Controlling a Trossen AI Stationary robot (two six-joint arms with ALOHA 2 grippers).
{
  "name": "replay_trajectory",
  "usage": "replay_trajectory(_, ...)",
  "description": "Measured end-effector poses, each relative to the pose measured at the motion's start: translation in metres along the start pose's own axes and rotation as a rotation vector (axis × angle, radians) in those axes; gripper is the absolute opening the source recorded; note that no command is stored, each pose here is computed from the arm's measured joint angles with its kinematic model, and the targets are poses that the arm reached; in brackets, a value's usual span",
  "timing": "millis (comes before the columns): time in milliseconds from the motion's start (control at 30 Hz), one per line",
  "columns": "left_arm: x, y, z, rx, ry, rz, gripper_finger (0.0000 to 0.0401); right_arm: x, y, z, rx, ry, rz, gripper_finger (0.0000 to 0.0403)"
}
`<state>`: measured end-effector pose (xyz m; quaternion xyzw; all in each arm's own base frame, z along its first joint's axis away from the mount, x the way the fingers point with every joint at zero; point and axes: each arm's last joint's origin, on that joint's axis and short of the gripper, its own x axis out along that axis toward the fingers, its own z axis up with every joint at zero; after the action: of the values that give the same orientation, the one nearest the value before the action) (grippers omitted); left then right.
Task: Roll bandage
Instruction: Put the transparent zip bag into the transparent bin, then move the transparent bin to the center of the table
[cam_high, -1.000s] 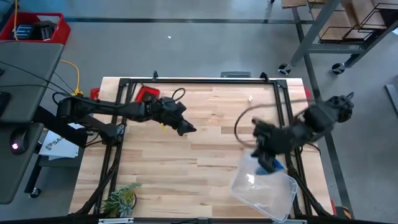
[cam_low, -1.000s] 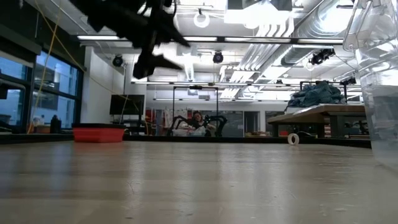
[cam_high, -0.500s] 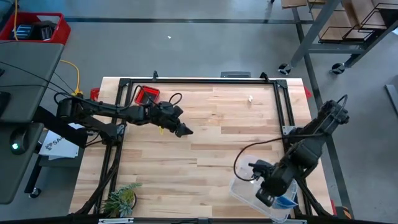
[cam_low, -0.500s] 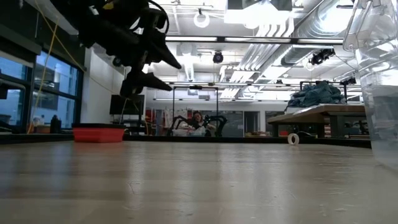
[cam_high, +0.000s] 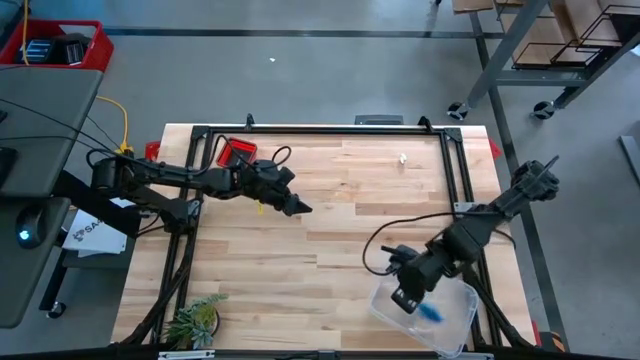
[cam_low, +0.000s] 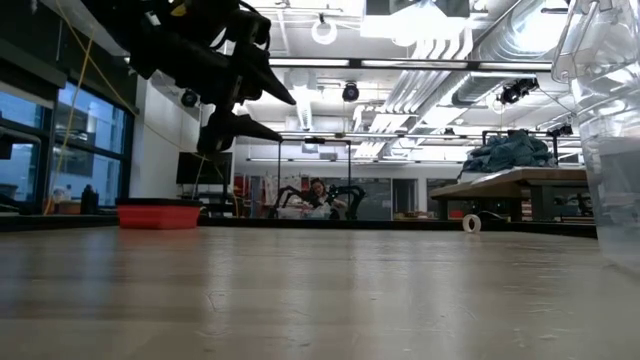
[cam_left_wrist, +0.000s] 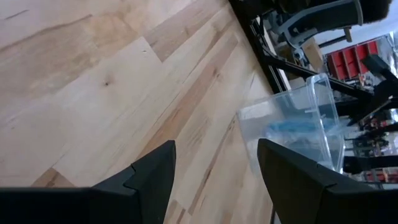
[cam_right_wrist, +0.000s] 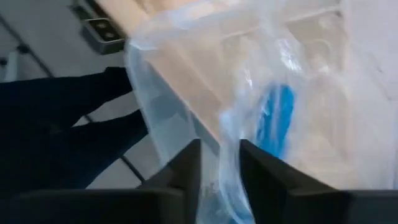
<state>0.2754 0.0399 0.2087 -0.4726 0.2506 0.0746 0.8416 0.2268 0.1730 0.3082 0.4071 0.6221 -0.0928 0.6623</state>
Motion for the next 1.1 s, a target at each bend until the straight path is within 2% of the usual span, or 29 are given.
replay_trajectory(133, 0.000, 0.000, 0.000, -0.009, 0.002, -0.001, 0.0223, -0.006, -0.001, 0.010, -0.078, 0.022, 0.011, 0.0157)
replay_trajectory(233, 0.000, 0.000, 0.000, -0.009, 0.005, -0.003, 0.0223, -0.013, -0.011, 0.013, -0.128, 0.106, -0.070, 0.0187)
replay_trajectory(300, 0.000, 0.000, -0.001, -0.010, 0.010, -0.004, 0.0223, -0.017, -0.020, 0.011, -0.105, 0.175, -0.153, 0.0191)
replay_trajectory(367, 0.000, 0.000, -0.001, -0.023, 0.010, -0.004, 0.0223, -0.020, -0.027, 0.004, -0.078, 0.218, -0.217, 0.0186)
replay_trajectory(500, 0.000, 0.000, -0.001, -0.025, 0.012, -0.003, 0.0223, -0.031, -0.031, -0.020, -0.020, 0.265, -0.208, 0.0162)
replay_trajectory(700, 0.000, -0.001, -0.001, -0.023, 0.018, -0.009, 0.0223, -0.036, -0.036, -0.058, 0.324, 0.238, -0.301, 0.0150)
replay_trajectory(800, 0.000, -0.001, -0.001, 0.001, 0.020, -0.011, 0.0223, -0.034, -0.033, -0.074, 0.332, 0.250, -0.283, 0.0149)
replay_trajectory(933, 0.000, -0.001, -0.001, 0.011, 0.023, -0.013, 0.0223, -0.029, -0.032, -0.089, 0.369, 0.275, -0.320, 0.0135)
replay_trajectory(1100, 0.000, -0.001, -0.002, 0.003, 0.041, -0.028, 0.0223, -0.024, -0.019, -0.105, 0.387, 0.327, -0.209, 0.0058)
